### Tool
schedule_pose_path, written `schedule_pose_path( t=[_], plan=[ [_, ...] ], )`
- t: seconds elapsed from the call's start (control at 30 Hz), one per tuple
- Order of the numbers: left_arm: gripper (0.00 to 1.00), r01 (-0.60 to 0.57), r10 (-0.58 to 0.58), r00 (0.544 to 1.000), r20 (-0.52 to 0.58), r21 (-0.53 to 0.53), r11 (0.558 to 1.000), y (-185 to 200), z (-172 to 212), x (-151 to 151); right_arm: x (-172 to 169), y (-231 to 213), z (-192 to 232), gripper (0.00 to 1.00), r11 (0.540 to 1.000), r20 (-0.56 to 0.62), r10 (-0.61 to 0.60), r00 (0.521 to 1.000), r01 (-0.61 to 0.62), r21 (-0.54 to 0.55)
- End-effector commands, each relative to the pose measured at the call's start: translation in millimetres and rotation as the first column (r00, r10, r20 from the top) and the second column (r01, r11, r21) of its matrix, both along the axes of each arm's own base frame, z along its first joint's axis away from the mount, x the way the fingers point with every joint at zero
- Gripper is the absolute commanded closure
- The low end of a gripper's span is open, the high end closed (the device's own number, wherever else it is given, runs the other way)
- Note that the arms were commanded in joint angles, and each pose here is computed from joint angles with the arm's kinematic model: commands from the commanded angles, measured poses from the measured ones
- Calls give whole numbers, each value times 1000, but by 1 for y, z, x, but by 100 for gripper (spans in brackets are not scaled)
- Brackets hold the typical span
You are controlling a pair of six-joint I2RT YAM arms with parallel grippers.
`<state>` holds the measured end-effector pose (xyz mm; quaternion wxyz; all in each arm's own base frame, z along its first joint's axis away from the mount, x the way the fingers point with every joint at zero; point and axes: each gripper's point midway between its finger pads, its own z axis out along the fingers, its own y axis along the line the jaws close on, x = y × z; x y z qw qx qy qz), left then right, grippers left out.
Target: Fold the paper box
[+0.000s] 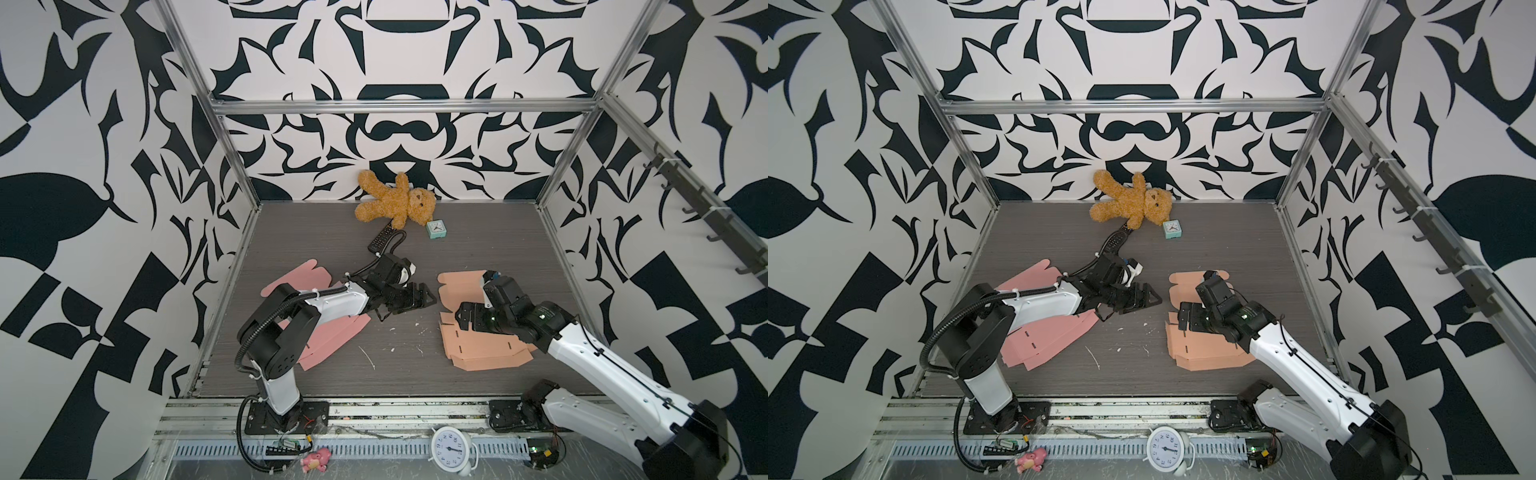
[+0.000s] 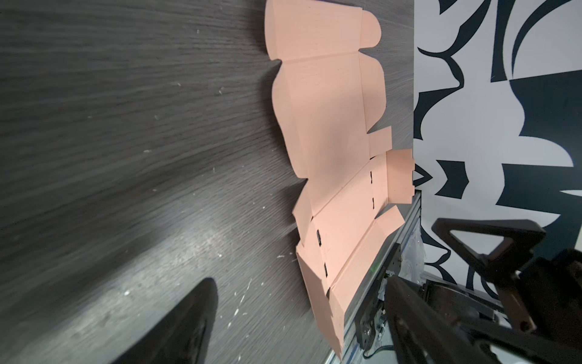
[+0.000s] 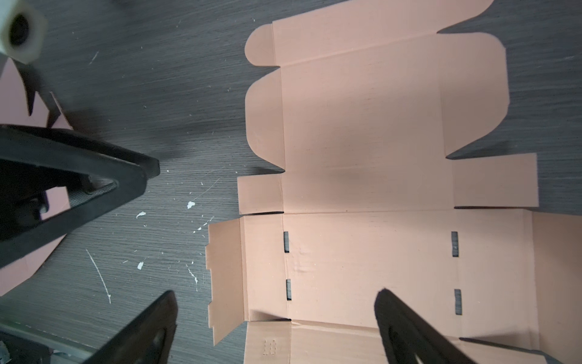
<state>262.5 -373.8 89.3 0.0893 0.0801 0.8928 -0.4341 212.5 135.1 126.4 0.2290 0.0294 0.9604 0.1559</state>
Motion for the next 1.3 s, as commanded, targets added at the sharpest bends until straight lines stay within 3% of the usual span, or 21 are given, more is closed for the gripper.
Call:
schedule_pose_path(
  t=[0.0,0.77,1.27],
  plan=[
    [18,-12,12,1000,3,-30,999,-11,4,8,0,3,4,1,999,15,-8,1000,8,33],
    [32,-61,54,994,-95,-68,996,-42,-19,31,-13,-6,22,1,999,59,-13,998,10,49],
    [56,-112,103,979,-174,-45,993,-70,-51,39,-12,-10,27,1,1000,87,0,996,-2,28]
  ],
)
